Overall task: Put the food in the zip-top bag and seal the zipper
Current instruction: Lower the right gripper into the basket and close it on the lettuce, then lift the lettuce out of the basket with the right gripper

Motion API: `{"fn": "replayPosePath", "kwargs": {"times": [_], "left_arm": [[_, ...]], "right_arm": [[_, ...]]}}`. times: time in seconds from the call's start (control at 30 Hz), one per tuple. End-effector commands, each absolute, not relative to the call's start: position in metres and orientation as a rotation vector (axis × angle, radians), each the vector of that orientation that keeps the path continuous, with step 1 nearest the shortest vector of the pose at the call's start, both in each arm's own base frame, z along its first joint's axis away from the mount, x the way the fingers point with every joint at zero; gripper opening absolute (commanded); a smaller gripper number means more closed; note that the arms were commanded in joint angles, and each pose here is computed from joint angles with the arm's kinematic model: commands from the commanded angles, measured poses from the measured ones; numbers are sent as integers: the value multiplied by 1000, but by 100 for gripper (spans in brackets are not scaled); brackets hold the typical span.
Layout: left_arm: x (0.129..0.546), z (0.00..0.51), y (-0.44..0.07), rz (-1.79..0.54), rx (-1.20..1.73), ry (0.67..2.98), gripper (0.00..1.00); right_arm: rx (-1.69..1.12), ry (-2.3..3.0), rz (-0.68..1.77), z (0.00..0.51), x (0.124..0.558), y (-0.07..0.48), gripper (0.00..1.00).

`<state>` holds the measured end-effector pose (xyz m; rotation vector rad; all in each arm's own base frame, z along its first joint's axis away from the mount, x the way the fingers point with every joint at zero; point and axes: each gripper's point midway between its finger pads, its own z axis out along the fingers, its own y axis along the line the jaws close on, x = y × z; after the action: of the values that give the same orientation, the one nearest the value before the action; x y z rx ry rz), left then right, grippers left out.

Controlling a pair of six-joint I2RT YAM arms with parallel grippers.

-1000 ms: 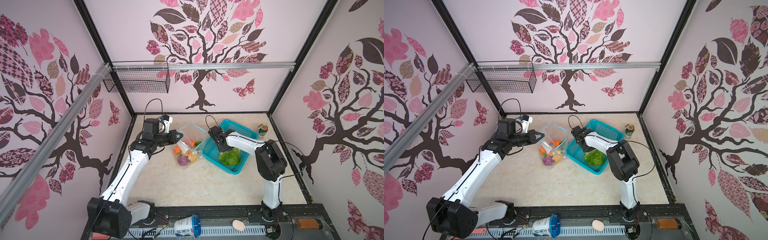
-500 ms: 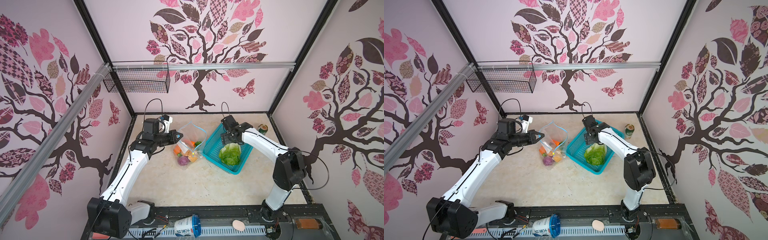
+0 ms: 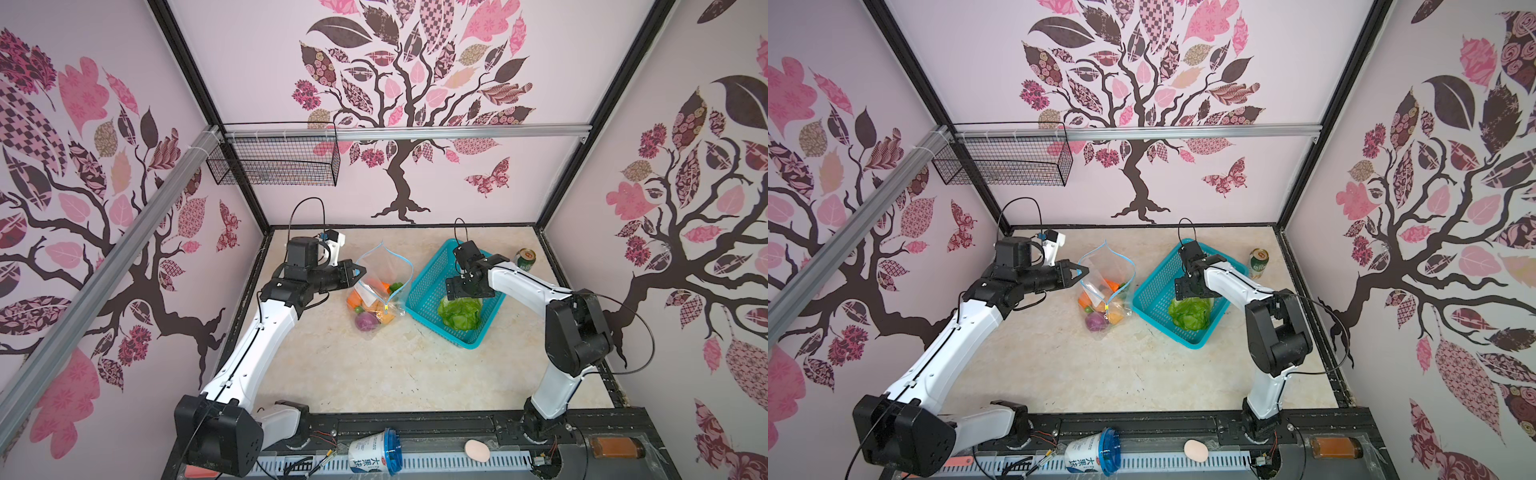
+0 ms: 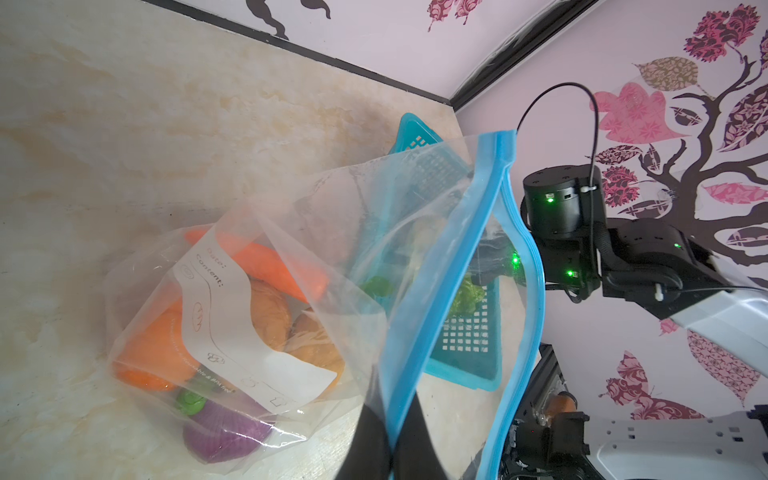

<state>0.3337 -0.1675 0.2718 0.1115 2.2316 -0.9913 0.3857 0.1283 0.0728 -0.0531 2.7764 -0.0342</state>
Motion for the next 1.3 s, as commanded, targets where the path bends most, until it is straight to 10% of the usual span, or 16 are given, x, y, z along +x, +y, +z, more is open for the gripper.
{"fn": "replayPosePath", "kwargs": {"times": [0.0,0.33,0.7,1.27], "left_arm": [[334,269,-167,-994,115,2223,0],[334,270,-167,-996,118,2222,0],[333,269,-167,-993,118,2222,0],[333,270,-167,-993,118,2220,0]], "right_arm": [[-29,2832,16,55,383,135,99],[-22,2886,-4,37,375,132,97],[4,2830,46,56,382,136,46],[-79,2371,244,247,413,151,35]]}}
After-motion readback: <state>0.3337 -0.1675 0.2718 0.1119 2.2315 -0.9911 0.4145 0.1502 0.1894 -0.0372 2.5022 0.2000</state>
